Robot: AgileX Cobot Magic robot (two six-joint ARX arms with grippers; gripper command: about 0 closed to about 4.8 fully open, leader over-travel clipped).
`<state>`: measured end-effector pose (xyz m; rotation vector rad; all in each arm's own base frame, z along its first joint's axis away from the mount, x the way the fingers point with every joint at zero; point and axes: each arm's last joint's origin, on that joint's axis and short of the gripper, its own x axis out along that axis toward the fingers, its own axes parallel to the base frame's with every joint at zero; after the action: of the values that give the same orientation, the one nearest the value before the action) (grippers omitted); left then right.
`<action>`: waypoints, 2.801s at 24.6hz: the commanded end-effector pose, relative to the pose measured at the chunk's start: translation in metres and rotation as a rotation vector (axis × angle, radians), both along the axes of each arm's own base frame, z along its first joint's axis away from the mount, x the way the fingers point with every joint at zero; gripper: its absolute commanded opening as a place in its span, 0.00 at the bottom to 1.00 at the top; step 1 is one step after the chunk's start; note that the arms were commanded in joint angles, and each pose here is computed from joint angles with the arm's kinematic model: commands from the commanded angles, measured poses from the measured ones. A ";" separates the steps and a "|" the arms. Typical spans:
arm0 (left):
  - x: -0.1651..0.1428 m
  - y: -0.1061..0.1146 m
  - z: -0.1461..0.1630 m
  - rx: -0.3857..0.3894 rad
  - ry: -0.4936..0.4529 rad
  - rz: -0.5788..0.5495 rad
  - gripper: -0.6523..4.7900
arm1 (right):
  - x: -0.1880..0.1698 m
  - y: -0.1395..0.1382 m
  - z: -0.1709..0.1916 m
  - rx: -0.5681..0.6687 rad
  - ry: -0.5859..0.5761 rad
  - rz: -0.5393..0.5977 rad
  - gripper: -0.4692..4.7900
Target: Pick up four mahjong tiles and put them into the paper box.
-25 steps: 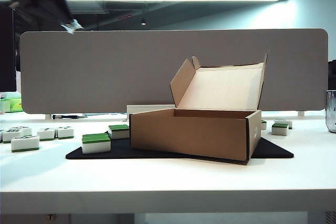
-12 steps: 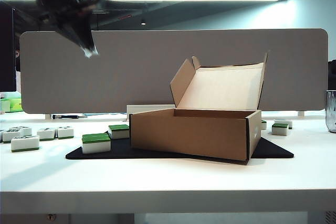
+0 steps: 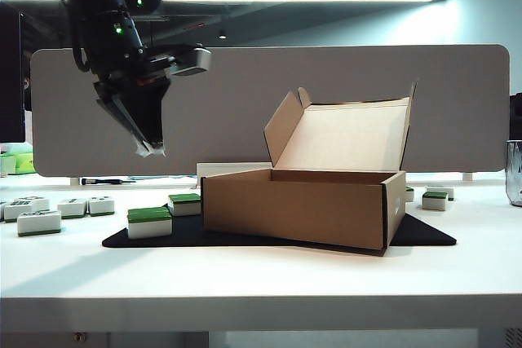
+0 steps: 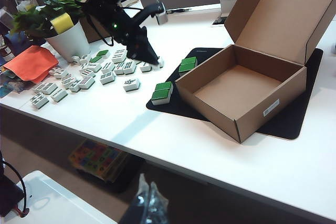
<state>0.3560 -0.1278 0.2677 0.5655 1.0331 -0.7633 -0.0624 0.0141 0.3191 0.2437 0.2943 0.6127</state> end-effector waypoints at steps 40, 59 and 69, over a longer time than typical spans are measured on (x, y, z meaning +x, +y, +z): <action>0.020 -0.014 -0.079 0.128 0.170 -0.218 0.57 | -0.002 -0.001 0.000 -0.014 -0.030 -0.034 0.09; 0.018 -0.014 -0.061 0.084 0.210 -0.060 0.61 | -0.002 -0.001 0.000 -0.031 -0.041 -0.043 0.09; 0.023 -0.037 0.006 -0.005 0.157 0.098 0.61 | -0.002 -0.001 0.000 -0.031 -0.041 -0.043 0.09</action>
<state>0.3813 -0.1579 0.2641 0.4894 1.2188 -0.7435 -0.0616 0.0129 0.3189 0.2168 0.2843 0.5659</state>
